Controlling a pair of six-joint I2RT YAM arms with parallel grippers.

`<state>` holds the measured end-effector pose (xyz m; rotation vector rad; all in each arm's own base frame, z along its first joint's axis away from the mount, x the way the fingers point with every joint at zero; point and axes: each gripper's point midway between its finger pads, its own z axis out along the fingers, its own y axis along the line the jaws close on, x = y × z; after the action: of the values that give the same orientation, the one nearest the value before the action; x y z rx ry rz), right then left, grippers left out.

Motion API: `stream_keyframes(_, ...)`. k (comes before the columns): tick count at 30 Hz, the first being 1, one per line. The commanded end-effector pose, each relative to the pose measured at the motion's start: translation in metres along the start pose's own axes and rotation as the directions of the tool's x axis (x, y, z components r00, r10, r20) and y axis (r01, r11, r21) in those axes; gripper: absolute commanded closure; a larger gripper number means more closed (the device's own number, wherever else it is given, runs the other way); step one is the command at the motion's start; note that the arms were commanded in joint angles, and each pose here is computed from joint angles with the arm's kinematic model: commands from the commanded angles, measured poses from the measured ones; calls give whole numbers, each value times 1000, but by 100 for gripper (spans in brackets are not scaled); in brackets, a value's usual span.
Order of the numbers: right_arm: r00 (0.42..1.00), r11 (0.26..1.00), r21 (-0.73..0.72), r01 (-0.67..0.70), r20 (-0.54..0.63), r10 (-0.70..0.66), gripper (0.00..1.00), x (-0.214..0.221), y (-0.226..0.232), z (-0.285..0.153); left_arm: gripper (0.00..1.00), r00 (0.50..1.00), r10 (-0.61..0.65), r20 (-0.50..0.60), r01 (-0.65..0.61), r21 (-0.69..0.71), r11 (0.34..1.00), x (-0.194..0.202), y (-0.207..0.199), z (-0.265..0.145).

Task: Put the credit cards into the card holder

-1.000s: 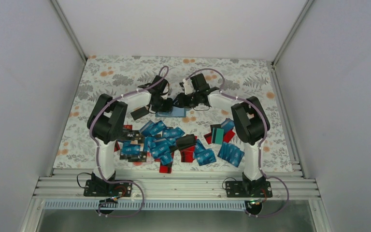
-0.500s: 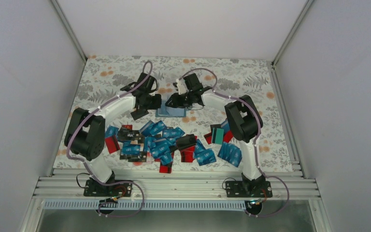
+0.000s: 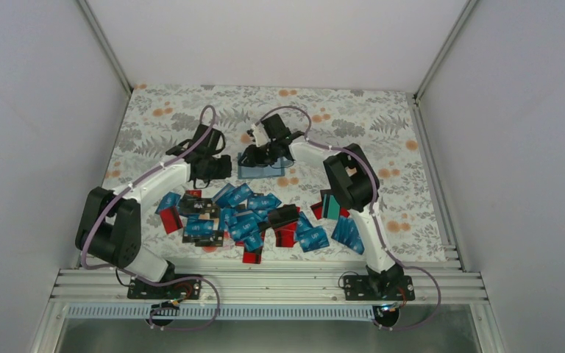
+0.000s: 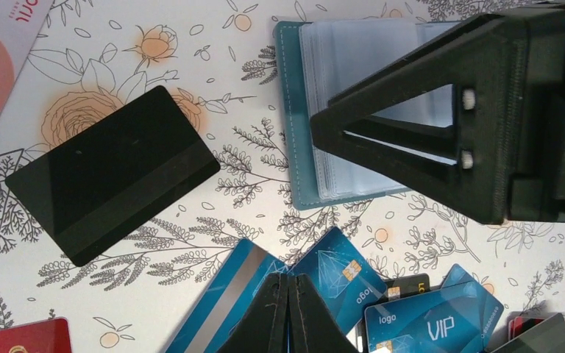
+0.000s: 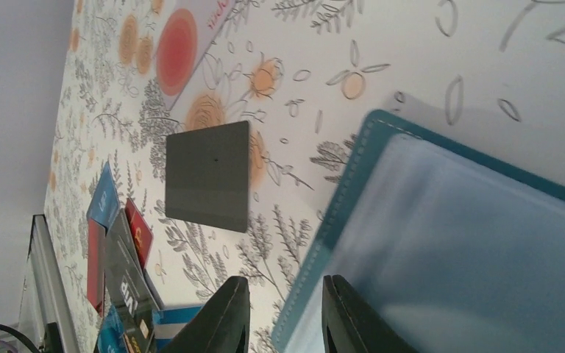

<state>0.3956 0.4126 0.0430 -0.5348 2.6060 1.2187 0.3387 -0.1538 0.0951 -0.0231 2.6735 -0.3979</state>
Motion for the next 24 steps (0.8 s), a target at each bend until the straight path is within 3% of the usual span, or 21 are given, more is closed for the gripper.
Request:
stream_keyframes(1,1000,999,-30,17,-16,-17,73,-4,21,3,98,999,-14,50,13,3,1000,-7,2,-8)
stream_keyframes(9,993,994,-23,110,42,-109,70,-22,57,-35,98,996,14,84,-22,100,995,-14,-17,-18)
stream_keyframes(15,982,986,74,151,99,-158,65,-18,66,-77,97,994,63,87,-78,185,980,-6,-37,-25)
stream_keyframes(24,977,963,262,56,185,-108,58,15,38,-140,93,978,185,101,-206,276,939,6,-86,-30)
